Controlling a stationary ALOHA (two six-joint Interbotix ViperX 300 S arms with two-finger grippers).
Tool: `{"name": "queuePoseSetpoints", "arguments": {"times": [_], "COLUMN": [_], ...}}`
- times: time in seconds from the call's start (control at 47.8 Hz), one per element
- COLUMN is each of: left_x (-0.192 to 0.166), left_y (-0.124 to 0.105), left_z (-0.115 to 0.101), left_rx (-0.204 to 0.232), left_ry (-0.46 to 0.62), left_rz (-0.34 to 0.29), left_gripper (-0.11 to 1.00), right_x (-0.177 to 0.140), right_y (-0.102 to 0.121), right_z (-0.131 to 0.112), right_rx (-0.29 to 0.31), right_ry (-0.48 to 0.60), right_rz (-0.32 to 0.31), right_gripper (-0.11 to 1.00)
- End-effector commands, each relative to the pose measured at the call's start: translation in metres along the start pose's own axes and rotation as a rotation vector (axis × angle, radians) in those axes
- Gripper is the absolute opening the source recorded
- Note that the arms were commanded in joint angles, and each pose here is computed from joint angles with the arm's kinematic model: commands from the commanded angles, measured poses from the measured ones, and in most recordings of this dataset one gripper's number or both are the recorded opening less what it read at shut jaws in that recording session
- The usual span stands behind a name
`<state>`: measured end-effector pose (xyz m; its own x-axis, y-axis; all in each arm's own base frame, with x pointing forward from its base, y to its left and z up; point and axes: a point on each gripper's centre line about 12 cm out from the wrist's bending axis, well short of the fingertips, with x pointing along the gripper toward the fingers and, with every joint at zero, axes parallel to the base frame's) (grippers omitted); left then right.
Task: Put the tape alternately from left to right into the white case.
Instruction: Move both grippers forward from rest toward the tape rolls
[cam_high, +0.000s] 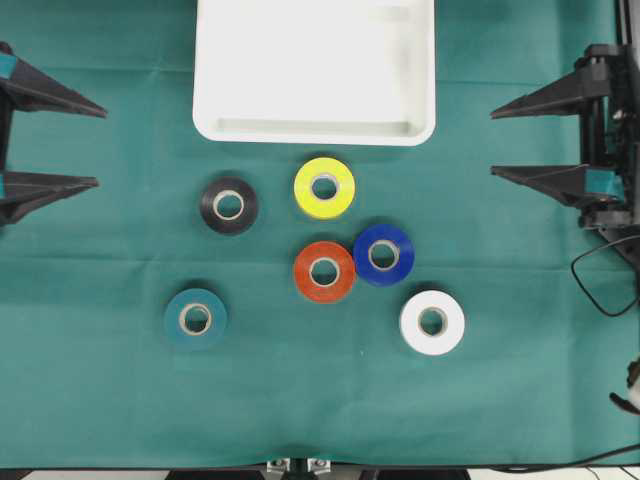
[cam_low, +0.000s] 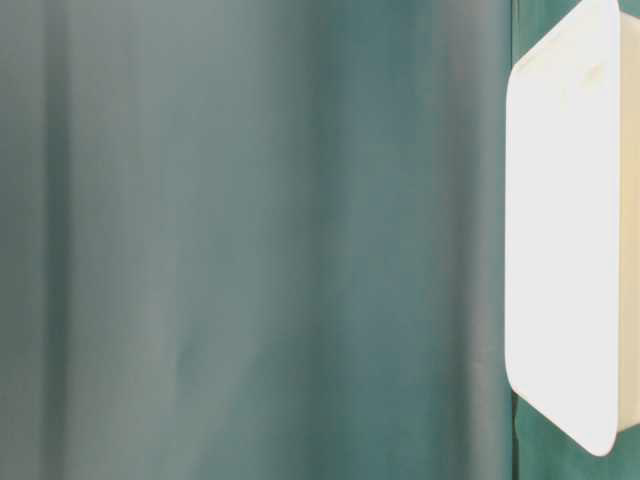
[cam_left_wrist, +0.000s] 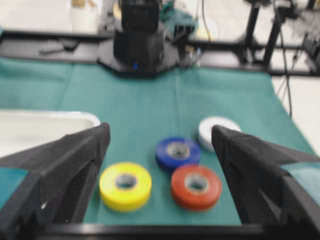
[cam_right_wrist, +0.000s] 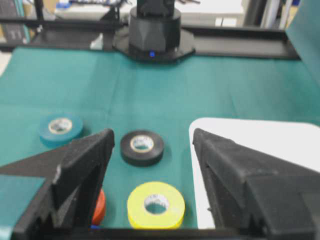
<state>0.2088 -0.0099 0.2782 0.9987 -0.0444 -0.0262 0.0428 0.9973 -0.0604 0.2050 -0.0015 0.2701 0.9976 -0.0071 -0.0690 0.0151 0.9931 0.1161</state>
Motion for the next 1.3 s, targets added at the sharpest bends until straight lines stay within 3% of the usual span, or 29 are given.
{"name": "queuePoseSetpoints", "arguments": {"times": [0.0, 0.209, 0.607, 1.277], "left_x": [0.011, 0.035, 0.059, 0.092], "left_y": [-0.001, -0.001, 0.002, 0.004], "left_z": [-0.001, -0.014, -0.034, -0.068], "left_rx": [-0.003, -0.014, -0.082, -0.082], "left_ry": [0.048, 0.212, 0.344, 0.564], "left_rz": [-0.002, 0.007, 0.034, 0.054], "left_gripper": [0.59, 0.58, 0.58, 0.58], "right_x": [0.008, 0.025, 0.051, 0.083], "right_y": [0.0, -0.001, -0.002, -0.006], "right_z": [0.008, 0.002, -0.013, -0.044], "right_rx": [0.002, 0.002, 0.004, 0.034], "right_ry": [0.004, 0.103, 0.248, 0.436], "right_rz": [-0.004, -0.015, -0.033, -0.062], "right_gripper": [0.77, 0.77, 0.77, 0.77]}}
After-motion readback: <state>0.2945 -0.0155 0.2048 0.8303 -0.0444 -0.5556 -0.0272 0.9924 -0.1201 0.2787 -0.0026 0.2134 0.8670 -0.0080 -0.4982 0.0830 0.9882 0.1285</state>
